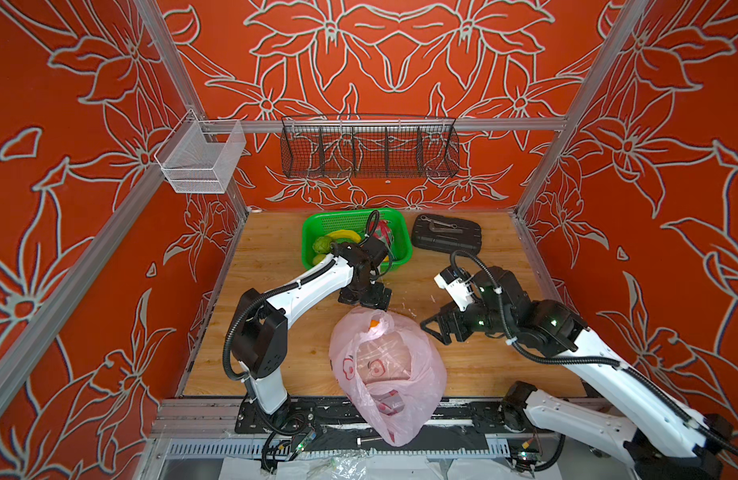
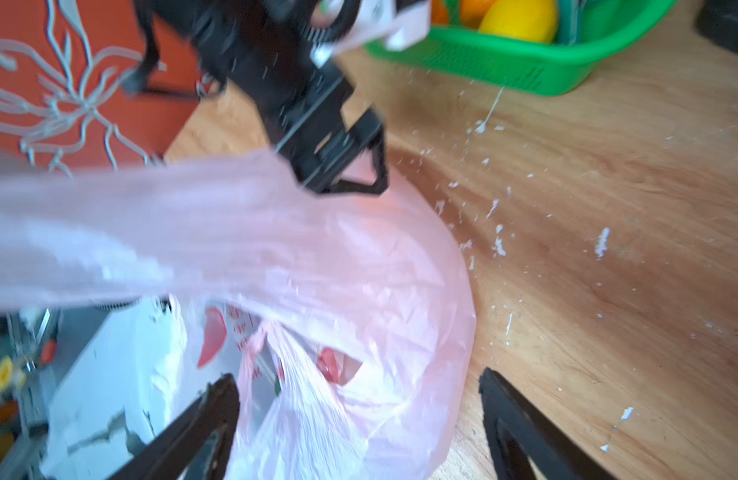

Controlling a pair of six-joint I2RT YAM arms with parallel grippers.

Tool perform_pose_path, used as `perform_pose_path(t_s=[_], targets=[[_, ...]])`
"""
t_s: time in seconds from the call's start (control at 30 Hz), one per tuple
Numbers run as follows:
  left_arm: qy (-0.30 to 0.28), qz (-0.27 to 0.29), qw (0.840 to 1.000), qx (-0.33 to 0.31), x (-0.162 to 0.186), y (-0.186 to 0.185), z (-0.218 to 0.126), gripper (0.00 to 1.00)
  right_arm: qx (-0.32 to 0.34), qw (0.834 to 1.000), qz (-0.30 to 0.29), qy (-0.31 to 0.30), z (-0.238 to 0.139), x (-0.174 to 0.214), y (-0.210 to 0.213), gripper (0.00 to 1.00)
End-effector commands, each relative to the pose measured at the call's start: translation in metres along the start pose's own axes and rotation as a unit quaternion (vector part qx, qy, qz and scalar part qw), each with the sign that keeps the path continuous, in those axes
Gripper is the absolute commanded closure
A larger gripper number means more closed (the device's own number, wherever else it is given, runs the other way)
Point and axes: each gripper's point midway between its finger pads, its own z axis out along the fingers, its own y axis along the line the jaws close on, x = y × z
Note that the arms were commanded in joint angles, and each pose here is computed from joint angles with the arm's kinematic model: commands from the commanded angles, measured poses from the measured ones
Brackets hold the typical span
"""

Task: Untie the knot of the plastic bag and take out the fruit
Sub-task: 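Grasp the bag rim with both grippers and pull the opening apart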

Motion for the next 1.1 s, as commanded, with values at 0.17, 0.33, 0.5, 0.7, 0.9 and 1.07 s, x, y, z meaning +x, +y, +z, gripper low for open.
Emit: perform_pose_path(t_s=[0.17, 0.33, 0.5, 0.7, 0.9, 1.07], targets=[[-0.031, -0.012, 0.999, -0.005, -0.013, 0.006, -0.008, 0.01, 0.100, 0.992, -0.060, 0.055, 0.055, 0.029, -0.031, 0.03], [-0.064, -0.019, 0.998, -0.011, -0.014, 0.010, -0.030, 0.01, 0.146, 0.986, -0.070, 0.036, 0.088, 0.023, -0.051, 0.19], [-0.096, -0.032, 0.995, -0.005, -0.008, 0.012, -0.058, 0.01, 0.190, 0.970, -0.143, 0.041, 0.102, 0.016, -0.069, 0.47], [-0.144, -0.041, 0.989, 0.014, 0.005, 0.013, -0.092, 0.01, 0.210, 0.944, -0.253, 0.004, 0.105, -0.018, -0.069, 0.66], [-0.228, -0.032, 0.972, 0.054, 0.010, 0.009, -0.133, 0.01, 0.204, 0.944, -0.258, -0.036, 0.112, -0.059, -0.064, 0.76], [-0.278, -0.026, 0.955, 0.104, 0.015, -0.004, -0.167, 0.02, 0.255, 0.941, -0.219, -0.048, 0.114, -0.076, -0.081, 0.59]])
